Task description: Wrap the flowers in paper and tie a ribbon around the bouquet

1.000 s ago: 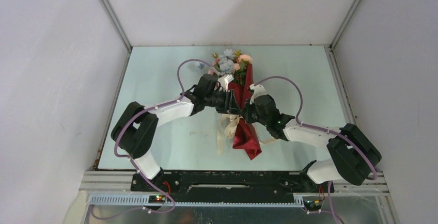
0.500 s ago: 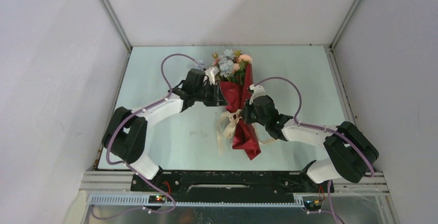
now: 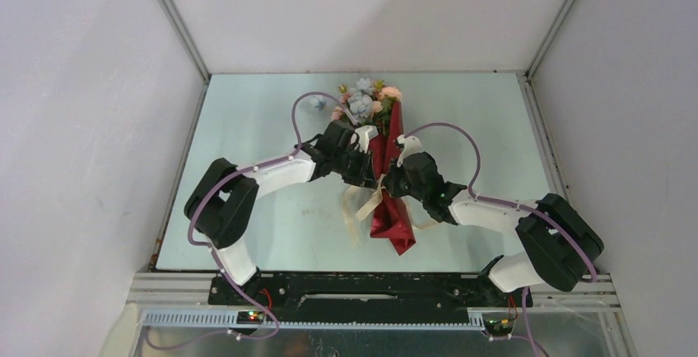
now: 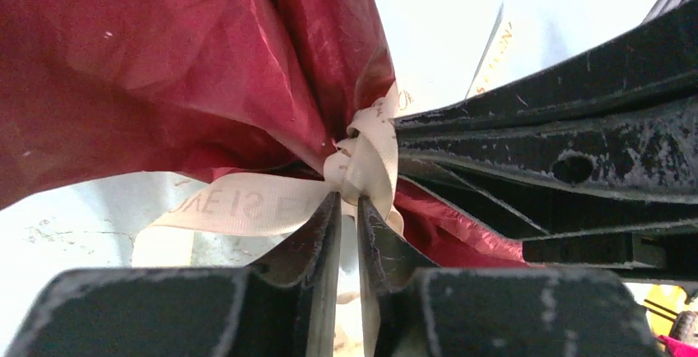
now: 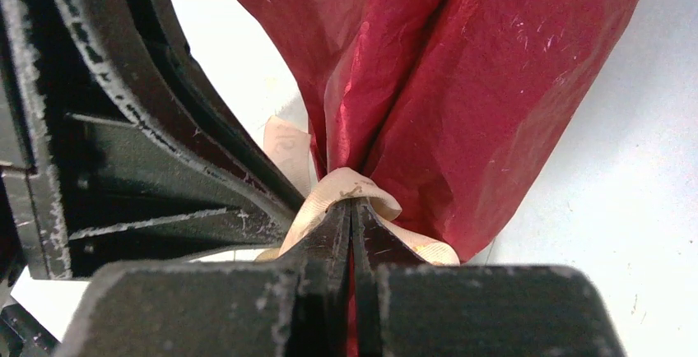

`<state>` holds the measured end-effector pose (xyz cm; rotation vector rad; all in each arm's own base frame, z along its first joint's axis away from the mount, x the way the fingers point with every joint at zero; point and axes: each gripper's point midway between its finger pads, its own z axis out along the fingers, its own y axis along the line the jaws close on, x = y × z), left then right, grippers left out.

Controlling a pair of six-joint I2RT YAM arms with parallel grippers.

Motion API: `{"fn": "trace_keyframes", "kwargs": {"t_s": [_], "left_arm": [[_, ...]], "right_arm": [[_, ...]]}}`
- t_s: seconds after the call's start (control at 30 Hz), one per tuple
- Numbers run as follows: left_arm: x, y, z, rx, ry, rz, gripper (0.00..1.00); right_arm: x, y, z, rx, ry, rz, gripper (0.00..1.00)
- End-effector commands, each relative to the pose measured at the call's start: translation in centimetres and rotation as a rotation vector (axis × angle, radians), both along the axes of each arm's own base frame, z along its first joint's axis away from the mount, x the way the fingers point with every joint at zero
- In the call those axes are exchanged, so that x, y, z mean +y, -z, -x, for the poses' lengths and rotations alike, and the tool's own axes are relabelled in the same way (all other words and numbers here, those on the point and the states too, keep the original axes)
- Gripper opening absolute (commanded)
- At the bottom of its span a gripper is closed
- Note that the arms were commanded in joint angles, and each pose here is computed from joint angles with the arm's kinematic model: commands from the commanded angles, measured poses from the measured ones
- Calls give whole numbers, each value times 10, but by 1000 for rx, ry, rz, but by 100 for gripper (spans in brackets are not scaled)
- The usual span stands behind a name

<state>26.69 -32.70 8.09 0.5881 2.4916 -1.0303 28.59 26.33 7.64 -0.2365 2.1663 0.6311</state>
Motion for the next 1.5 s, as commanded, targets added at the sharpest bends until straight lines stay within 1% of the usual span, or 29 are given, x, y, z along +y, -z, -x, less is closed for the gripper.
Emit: {"fn": "trace_keyframes", "kwargs": {"t_s": [0.0, 0.13, 0.27, 0.37, 0.43, 0.53, 0.6, 0.73, 0.87, 0.93, 1.13, 1.27, 1.47], "left_arm": [[-3, -8, -12, -49, 11, 7, 18], [0, -13, -15, -81, 6, -11, 20], [13, -12, -28, -106, -55, -97, 21], [13, -23, -35, -125, -64, -83, 24], [14, -30, -39, -139, -78, -81, 29], [14, -33, -45, -144, -89, -74, 31], [11, -25, -46, -122, -74, -86, 29], [2, -15, -43, -82, -34, -63, 27], [-10, -16, -38, -80, 17, -5, 28], [-15, -15, -36, -86, 32, -11, 28], [-11, 4, -30, -58, 42, -54, 24], [-10, 12, -22, -37, 56, -57, 23], [-12, 11, -12, -15, 78, -25, 20]], "right_arm": [[0, -3, -2, -25, 6, 5, 0], [0, -5, -2, -31, 3, 9, 0], [-3, -5, -1, -32, 10, 19, 0], [-3, -5, 0, -33, 9, 24, 0], [-2, -4, 0, -32, 6, 25, 0], [-2, -5, 1, -32, 5, 23, 0], [-2, -7, 0, -38, 4, 22, 0], [-2, -8, 0, -43, 5, 22, 0], [-1, -8, 1, -42, 1, 20, 0], [-2, -8, 0, -42, 3, 21, 0], [-5, -9, 0, -49, 11, 34, 0], [-7, -8, 0, -48, 18, 44, 0], [-10, -6, 0, -47, 23, 59, 0]]}}
